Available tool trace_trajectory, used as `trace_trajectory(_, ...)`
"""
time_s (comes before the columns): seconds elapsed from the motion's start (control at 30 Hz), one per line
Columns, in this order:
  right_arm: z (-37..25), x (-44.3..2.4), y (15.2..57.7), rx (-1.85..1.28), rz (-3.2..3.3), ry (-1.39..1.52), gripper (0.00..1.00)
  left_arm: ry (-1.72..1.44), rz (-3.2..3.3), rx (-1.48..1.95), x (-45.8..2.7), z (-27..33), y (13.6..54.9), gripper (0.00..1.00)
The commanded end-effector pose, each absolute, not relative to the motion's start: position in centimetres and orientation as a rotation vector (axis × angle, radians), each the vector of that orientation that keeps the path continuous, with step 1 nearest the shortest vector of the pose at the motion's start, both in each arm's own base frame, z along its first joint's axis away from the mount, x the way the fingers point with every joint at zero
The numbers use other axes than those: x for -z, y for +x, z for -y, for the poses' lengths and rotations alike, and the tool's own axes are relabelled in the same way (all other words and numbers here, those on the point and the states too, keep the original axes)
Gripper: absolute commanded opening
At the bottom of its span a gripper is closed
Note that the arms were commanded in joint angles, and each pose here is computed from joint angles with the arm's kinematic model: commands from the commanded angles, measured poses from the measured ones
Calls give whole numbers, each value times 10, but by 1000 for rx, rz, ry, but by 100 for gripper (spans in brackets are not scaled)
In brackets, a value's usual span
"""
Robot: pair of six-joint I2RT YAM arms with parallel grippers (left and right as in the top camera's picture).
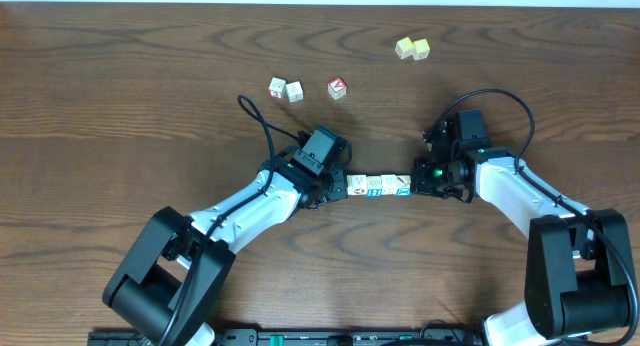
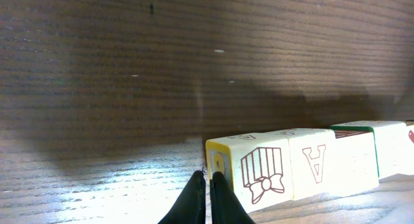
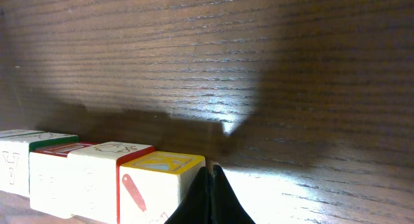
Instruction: Lift 5 blocks
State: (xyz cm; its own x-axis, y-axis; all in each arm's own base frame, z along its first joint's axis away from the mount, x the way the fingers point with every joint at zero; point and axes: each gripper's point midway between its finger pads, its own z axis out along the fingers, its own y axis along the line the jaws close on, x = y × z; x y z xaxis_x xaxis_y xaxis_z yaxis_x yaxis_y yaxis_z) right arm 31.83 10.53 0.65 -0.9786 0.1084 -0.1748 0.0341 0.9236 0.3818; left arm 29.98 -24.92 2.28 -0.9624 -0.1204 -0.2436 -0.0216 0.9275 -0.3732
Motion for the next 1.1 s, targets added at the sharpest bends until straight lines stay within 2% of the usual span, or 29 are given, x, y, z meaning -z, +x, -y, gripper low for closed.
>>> trace_trajectory(0.0,-142,-24,309,-787,-2859,13,1,-26,-2818,672,-35,267,291,7)
trace_trajectory(1.07,-147,-35,313,-834,-2854,26,1,-26,-2817,674,-36,268,291,7)
